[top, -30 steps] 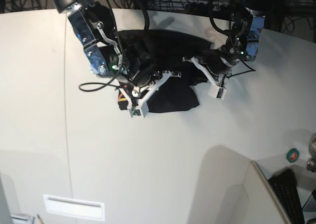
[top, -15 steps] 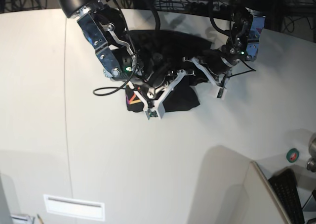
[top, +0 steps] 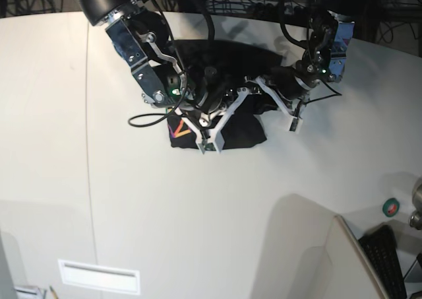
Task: Layout the t-shirt on the table in an organized manner, then fold the t-shirt properly
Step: 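Fold the shirt with the right gripper toward the left gripper, then press and smooth the folded bundle with the right gripper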
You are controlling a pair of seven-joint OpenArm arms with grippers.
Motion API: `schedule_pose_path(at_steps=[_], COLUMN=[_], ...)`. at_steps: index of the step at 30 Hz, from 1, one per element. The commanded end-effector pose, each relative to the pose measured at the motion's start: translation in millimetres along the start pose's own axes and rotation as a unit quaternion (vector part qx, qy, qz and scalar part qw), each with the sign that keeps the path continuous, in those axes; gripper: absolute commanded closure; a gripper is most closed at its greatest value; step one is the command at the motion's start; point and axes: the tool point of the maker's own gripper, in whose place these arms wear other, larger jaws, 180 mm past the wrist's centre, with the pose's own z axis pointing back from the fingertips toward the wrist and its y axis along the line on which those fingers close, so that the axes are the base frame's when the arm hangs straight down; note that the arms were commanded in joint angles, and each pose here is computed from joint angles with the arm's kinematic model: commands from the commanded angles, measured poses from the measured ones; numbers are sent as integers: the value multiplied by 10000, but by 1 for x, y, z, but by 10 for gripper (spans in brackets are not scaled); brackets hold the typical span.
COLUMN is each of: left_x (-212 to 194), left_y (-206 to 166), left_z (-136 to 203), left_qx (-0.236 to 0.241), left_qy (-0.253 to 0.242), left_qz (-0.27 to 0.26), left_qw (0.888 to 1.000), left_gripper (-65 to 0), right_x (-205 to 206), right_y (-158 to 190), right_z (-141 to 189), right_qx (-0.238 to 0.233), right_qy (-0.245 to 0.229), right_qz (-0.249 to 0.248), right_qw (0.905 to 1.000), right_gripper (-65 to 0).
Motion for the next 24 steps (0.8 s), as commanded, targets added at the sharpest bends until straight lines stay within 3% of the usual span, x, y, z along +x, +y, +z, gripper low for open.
schedule_pose_path(at_steps=[1, 24], left_x=[-16, -18], left_y=[12, 25], left_z=[4, 12], left_qx=[228, 337], left_qy=[408, 465], left_qz=[-118, -207], left_qw=[9988, 9981], left_gripper=[0, 0], right_x=[13, 19], right_y=[24, 13], right_z=[5, -9], right_qx=[360, 180], right_qy=[-172, -228], right_qz=[195, 212], right_qw=[9990, 9994], right_gripper=[0, 0])
